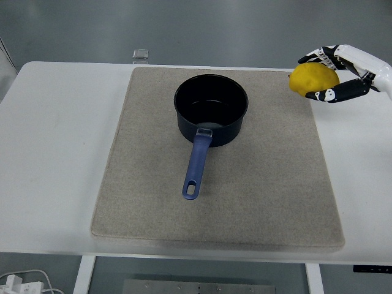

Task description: Put the potato in the blue pot

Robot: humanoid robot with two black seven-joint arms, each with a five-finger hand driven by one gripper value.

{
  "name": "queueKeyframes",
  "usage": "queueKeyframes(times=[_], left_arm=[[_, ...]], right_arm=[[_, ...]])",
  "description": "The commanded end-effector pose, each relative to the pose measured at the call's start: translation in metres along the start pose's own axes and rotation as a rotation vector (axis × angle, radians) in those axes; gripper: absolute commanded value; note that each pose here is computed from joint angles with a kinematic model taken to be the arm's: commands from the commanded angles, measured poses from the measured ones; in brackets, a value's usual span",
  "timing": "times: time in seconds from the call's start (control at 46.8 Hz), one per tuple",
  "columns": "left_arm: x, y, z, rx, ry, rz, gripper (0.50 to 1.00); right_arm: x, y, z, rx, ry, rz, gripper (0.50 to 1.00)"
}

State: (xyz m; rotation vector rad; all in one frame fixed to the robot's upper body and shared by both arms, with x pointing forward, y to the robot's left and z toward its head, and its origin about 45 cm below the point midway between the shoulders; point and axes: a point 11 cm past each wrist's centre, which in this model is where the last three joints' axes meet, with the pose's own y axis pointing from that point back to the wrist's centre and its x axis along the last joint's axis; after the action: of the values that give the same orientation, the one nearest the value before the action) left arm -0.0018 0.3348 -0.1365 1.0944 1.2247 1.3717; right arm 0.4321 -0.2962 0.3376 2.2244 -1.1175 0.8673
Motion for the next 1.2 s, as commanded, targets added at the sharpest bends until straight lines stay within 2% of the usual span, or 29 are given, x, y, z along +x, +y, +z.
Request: queueKeyframes(times=[0.0, 0.15, 0.278, 0.427, 0.534, 0.62, 0.726, 0.919, 1.004, 1.175], left_arm=[[0.000, 0.000, 0.000, 0.000, 0.000, 0.000, 1.000], [0.000, 0.000, 0.000, 0.000, 0.000, 0.000, 1.000], [0.000, 0.000, 0.000, 0.000, 0.000, 0.000, 1.000], [0.000, 0.000, 0.000, 0.000, 0.000, 0.000, 1.000], [0.000, 0.000, 0.000, 0.000, 0.000, -0.001, 1.000], [0.000, 0.000, 0.000, 0.000, 0.000, 0.000, 1.000], [0.000, 0.000, 0.000, 0.000, 0.000, -0.001, 1.000], [0.000, 0.000, 0.000, 0.000, 0.000, 0.000, 1.000], [0.000, 0.000, 0.000, 0.000, 0.000, 0.000, 1.000], [0.000, 0.000, 0.000, 0.000, 0.000, 0.000, 1.000]], right_arm=[[0.000, -0.002, -0.002, 0.003, 0.000, 0.001, 0.500], [-0.002, -0.008, -0.007, 0.013, -0.006, 0.002, 0.500], [-0.005, -0.020, -0.021, 0.041, -0.001, -0.006, 0.500], [-0.016, -0.047, -0.040, 0.068, 0.008, -0.030, 0.500], [-0.030, -0.068, -0.053, 0.096, -0.003, -0.051, 0.500], [-0.031, -0.082, -0.063, 0.108, -0.013, -0.046, 0.500], [-0.045, -0.102, -0.076, 0.124, -0.002, -0.073, 0.500], [-0.068, -0.124, -0.090, 0.140, 0.006, -0.106, 0.500], [-0.076, -0.130, -0.092, 0.140, 0.004, -0.112, 0.500], [-0.107, -0.145, -0.095, 0.136, 0.007, -0.157, 0.500]])
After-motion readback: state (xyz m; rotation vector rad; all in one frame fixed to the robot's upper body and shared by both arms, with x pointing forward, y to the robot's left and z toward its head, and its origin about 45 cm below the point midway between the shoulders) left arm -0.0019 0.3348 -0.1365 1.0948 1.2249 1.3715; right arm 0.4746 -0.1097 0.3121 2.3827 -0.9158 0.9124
